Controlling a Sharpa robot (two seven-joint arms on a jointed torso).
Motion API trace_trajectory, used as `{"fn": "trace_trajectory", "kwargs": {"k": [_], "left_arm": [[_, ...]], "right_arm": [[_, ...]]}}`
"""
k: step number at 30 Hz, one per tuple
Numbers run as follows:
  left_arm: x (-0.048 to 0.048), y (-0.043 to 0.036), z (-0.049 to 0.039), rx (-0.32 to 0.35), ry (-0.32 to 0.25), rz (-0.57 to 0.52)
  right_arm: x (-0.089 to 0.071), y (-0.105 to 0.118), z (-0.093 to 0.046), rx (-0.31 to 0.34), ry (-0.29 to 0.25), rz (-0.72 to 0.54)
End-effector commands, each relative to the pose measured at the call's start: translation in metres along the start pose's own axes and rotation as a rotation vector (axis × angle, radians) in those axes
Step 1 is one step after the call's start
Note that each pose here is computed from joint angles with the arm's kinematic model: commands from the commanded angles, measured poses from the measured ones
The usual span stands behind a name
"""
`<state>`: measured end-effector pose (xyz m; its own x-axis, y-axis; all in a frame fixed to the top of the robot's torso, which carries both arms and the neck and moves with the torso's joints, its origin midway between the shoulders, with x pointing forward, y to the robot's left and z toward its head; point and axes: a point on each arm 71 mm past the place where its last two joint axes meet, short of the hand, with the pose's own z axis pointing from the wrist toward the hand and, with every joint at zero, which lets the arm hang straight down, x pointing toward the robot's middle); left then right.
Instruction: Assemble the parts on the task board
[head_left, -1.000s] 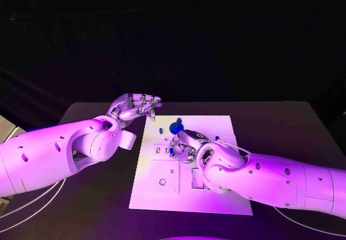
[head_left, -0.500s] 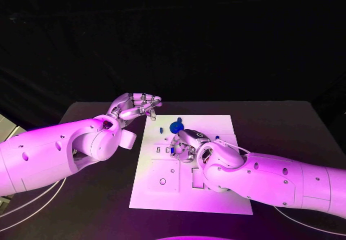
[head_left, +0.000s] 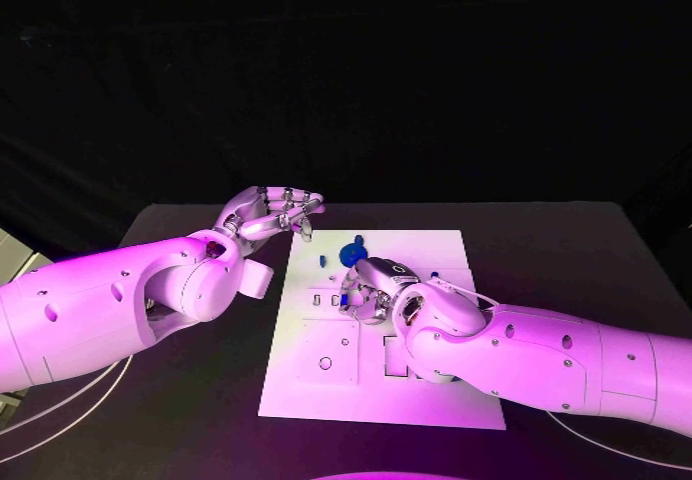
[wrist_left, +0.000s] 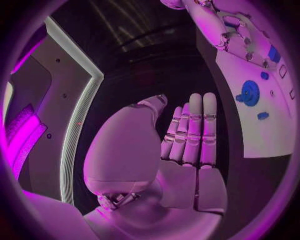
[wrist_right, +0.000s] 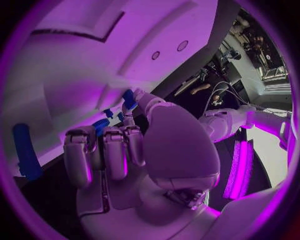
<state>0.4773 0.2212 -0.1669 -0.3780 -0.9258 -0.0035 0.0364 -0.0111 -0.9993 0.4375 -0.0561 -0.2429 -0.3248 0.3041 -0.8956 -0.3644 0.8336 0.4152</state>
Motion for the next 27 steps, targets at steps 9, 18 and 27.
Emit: {"fn": "trace_trajectory", "kwargs": {"k": [9, 18, 27], "left_arm": [[0.0028, -0.0008, 0.0003, 0.003, 0.023, -0.009], [0.0025, -0.0005, 0.0004, 0.0, 0.023, -0.008], [0.0024, -0.0003, 0.0005, -0.001, 0.023, -0.008]], "right_arm": [[0.0025, -0.0002, 0.0003, -0.014, 0.017, -0.018], [0.0022, 0.0005, 0.0002, -0.027, 0.014, -0.011], [0.0013, 0.0017, -0.001, -0.036, 0.003, -0.002]]}}
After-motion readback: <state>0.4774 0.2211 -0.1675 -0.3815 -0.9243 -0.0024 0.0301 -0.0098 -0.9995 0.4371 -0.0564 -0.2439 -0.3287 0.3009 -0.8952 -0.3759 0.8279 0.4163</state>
